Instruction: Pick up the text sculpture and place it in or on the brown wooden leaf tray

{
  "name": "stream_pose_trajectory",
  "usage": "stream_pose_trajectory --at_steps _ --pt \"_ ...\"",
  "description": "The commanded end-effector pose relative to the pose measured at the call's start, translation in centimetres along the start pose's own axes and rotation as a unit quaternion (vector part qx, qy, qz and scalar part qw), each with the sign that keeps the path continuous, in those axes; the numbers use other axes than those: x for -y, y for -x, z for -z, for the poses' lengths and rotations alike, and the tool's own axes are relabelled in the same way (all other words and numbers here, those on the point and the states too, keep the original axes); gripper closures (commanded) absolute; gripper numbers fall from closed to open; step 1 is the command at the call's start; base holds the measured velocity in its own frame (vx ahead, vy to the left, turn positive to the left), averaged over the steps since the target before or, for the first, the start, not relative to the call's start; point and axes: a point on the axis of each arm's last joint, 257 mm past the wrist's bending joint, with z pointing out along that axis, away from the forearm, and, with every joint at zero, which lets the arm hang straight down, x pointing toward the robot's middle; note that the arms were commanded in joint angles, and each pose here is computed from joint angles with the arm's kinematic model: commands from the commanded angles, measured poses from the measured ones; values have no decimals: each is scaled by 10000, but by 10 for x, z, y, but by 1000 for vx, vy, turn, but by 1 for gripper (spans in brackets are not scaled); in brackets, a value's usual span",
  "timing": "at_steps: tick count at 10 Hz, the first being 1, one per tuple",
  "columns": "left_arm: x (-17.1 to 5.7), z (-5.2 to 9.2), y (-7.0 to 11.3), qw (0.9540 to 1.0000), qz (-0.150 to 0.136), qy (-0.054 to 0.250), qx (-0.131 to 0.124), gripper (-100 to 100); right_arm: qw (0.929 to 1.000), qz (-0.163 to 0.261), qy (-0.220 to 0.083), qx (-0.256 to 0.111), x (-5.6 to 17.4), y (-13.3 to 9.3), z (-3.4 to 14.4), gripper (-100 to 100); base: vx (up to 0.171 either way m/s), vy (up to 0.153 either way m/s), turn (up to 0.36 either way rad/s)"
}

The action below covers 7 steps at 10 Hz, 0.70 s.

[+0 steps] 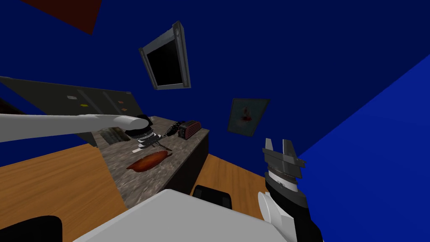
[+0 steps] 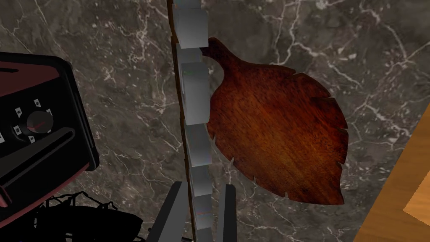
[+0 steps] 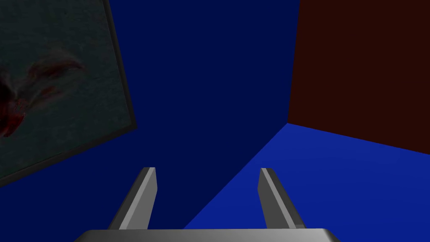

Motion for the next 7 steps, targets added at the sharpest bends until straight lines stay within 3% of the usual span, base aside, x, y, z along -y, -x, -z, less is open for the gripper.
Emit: stream_pose_trajectory --at_steps 1,5,6,7 --pt "-12 -2 0 9998 18 220 -11 100 10000 0 0 0 0 0 0 0 -40 82 -86" --pt "-37 -7 1 9976 90 686 -30 100 10000 0 0 0 0 0 0 0 -35 73 -89" --pt "-31 -5 1 9983 79 576 -23 100 10000 0 0 0 0 0 0 0 -25 36 -22" --pt "-33 -5 1 9981 88 604 -26 -100 10000 0 0 0 0 0 0 0 -4 7 5"
